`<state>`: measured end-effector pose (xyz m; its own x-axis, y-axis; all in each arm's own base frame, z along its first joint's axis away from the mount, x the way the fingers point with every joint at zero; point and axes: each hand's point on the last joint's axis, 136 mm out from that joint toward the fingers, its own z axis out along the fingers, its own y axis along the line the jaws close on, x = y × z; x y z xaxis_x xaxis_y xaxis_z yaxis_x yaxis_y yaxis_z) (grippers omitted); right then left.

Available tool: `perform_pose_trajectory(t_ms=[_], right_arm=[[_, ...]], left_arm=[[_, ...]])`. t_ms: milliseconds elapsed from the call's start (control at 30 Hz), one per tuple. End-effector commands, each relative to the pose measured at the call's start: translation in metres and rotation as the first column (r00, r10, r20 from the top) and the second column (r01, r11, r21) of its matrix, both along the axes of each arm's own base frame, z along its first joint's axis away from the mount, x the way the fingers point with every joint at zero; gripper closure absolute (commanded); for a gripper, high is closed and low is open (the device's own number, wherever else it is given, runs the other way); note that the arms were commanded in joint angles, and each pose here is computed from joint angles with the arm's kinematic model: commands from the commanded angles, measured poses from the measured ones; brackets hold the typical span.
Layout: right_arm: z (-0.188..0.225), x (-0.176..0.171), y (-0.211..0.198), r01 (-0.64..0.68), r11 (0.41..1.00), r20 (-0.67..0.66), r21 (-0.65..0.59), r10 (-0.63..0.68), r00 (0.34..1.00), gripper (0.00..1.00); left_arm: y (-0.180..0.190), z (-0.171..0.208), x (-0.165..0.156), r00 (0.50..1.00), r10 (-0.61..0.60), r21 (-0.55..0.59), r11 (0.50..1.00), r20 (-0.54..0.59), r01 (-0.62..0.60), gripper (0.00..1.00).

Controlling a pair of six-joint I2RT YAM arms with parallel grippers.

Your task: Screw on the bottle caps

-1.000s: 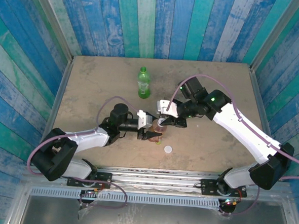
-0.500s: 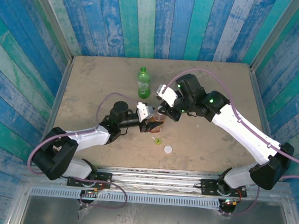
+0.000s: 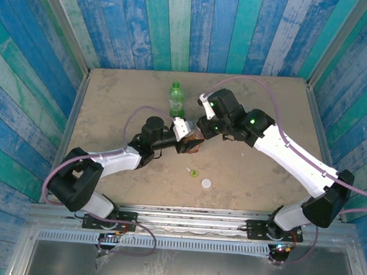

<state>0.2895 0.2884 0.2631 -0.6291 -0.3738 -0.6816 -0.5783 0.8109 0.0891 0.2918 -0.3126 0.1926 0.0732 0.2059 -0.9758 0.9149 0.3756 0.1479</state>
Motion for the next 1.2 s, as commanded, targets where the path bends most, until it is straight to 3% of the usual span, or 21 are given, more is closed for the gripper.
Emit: perform_pose_trajectory(t_ms=[0,133,333,467,600,800,1167], right_arm=[[0.002,-0.023,0.011,-0.167,0.985,-0.015,-0.040,0.166,0.986,0.62],[0.035,-0.037,0.012,-0.339,0.939,0.117,-0.056,0.343,0.932,0.50],[0.049,-0.066,-0.001,-0.527,0.835,0.245,-0.155,0.550,0.799,0.45],[0.046,-0.111,-0.006,-0.732,0.649,0.255,-0.207,0.758,0.600,0.44],[0.036,-0.126,-0.015,-0.802,0.522,0.218,-0.292,0.852,0.475,0.42],[0.028,-0.129,-0.013,-0.840,0.439,0.165,-0.318,0.898,0.407,0.43],[0.008,-0.120,0.006,-0.874,0.393,0.108,-0.288,0.920,0.378,0.57]], left_arm=[[-0.007,0.027,-0.005,0.993,-0.046,-0.048,0.998,0.113,0.052,0.40],[0.001,0.010,-0.021,0.992,-0.109,-0.012,0.994,0.070,0.110,0.39],[0.007,-0.001,-0.054,0.958,-0.271,0.035,0.963,0.093,0.268,0.39],[0.005,0.002,-0.076,0.913,-0.400,0.058,0.916,0.083,0.397,0.40],[0.005,0.007,-0.093,0.867,-0.491,0.069,0.871,0.080,0.487,0.40],[0.007,0.013,-0.104,0.835,-0.543,0.054,0.840,0.092,0.540,0.41],[0.006,0.013,-0.102,0.838,-0.538,0.060,0.843,0.097,0.534,0.40]])
